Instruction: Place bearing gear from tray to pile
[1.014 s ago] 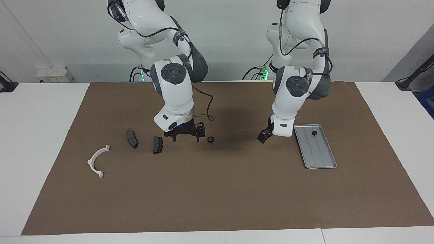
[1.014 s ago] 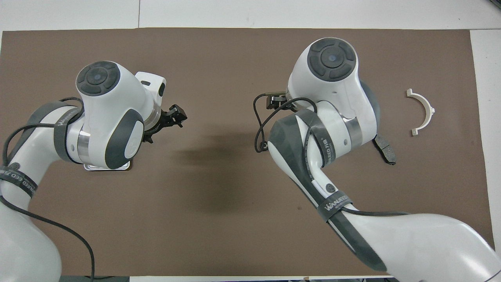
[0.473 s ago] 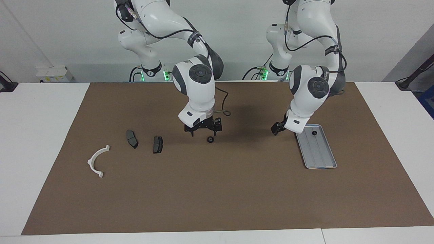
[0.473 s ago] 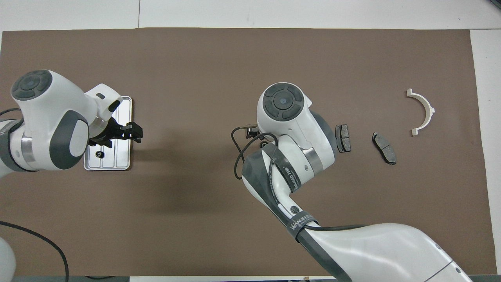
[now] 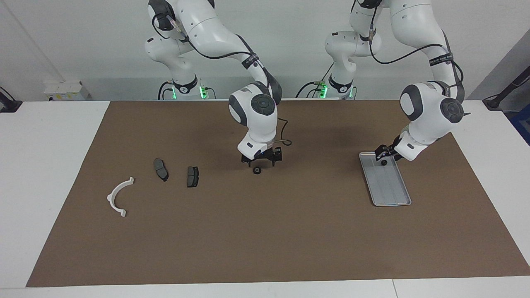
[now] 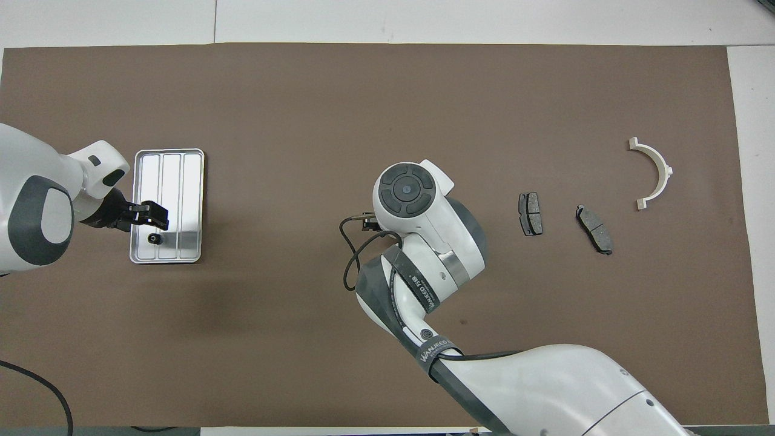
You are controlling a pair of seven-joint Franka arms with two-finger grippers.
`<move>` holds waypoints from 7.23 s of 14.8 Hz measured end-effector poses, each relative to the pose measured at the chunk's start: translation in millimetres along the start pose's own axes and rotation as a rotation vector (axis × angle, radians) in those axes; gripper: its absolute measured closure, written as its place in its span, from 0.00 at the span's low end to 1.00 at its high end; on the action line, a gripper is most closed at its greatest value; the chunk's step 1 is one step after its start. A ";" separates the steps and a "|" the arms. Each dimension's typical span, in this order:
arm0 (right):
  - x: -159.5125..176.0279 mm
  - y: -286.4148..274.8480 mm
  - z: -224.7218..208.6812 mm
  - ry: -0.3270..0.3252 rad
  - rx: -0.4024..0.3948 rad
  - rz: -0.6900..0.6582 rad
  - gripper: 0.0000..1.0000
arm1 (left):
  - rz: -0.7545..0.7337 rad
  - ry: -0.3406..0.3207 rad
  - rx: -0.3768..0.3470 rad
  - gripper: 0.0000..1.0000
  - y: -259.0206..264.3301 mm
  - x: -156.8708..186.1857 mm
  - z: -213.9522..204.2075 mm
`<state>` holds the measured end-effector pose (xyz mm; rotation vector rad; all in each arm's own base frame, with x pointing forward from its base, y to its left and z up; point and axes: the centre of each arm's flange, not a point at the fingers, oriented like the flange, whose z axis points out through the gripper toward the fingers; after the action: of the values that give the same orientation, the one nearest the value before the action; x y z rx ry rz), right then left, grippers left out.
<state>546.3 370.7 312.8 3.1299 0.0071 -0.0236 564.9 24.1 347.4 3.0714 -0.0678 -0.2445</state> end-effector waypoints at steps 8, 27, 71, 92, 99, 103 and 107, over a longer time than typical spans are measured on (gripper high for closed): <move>7.5 8.9 6.7 0.014 0.008 0.016 0.02 | 0.017 0.024 0.052 0.40 -11.5 -8.1 27.7; 5.6 15.7 24.9 0.028 0.018 0.011 0.65 | -0.102 0.015 0.049 0.50 -11.6 -17.8 50.0; 102.4 410.4 24.8 0.101 -0.010 -0.273 0.65 | -0.526 0.166 -0.053 0.76 477.8 5.0 67.0; 114.8 326.5 -67.7 0.118 0.011 -0.159 0.22 | -0.649 0.150 -0.021 0.00 398.9 24.0 -21.5; 66.8 134.5 -85.0 0.082 0.037 -0.022 0.22 | -0.543 0.075 -0.029 0.00 198.8 20.9 -161.7; 30.6 57.7 -89.5 0.081 0.046 0.014 0.20 | -0.455 0.048 -0.041 0.00 129.7 -1.6 -202.1; 20.2 22.6 -63.0 0.093 0.058 -0.002 0.22 | -0.371 0.014 -0.060 0.00 71.8 -43.2 -244.1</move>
<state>567.5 348.9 375.8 3.1859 0.0106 0.1242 558.3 -31.8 599.3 3.0013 0.5031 -0.2362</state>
